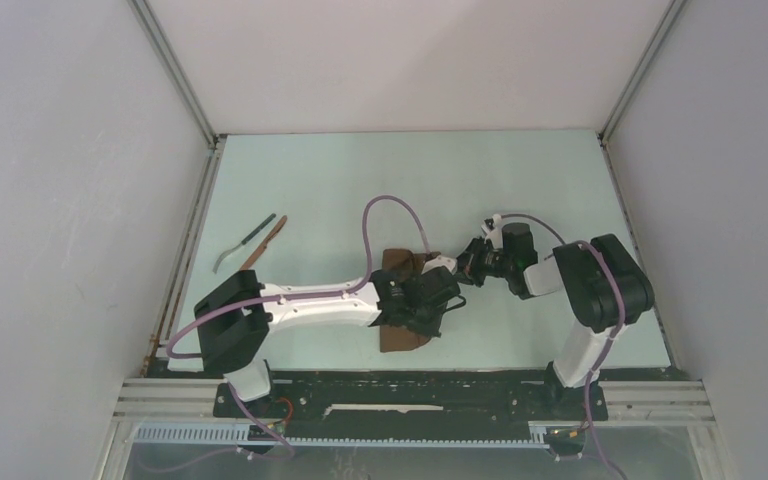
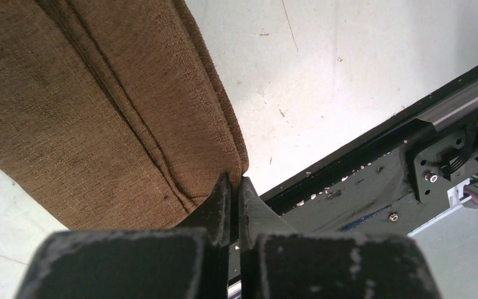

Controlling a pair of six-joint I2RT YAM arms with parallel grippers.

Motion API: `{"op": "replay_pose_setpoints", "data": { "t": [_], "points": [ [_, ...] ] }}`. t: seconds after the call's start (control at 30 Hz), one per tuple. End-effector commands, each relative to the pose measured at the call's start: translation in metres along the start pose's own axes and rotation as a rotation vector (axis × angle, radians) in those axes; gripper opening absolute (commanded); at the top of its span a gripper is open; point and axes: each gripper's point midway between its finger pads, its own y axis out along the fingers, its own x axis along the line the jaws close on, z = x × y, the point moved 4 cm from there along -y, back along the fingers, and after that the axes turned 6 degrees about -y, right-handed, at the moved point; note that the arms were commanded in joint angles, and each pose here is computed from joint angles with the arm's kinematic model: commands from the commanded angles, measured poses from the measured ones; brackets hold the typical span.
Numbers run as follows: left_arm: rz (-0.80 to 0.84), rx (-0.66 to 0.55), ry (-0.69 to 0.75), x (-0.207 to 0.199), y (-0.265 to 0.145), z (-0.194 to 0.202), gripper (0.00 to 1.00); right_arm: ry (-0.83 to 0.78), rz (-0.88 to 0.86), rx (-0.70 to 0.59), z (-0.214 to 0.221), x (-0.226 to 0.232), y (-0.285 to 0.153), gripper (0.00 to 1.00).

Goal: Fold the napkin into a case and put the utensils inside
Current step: Pick up the 2/3-rectangle-folded napkin from the center of the board, then fold the 2/3-rectangle-folded napkin at the center of the board.

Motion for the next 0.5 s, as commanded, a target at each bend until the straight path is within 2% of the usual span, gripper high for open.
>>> {"op": "replay_pose_setpoints", "data": {
  "t": [0.0,0.27,0.47],
  "points": [
    [0.12,-0.051,-0.021,-0.014,-0.007,-0.011,0.0,-0.108,0.033,-0.053,-0.022,0.022,-0.007,0.0],
    [0.221,-0.119,-0.026,-0.029,-0.001,-0.036,0.0,-0.194,0.189,-0.051,-0.044,0.031,-0.019,0.0],
    [0.276,-0.141,-0.053,-0.015,0.003,-0.024,0.0,-0.223,0.259,-0.025,-0.046,0.043,-0.017,0.0]
  ]
}}
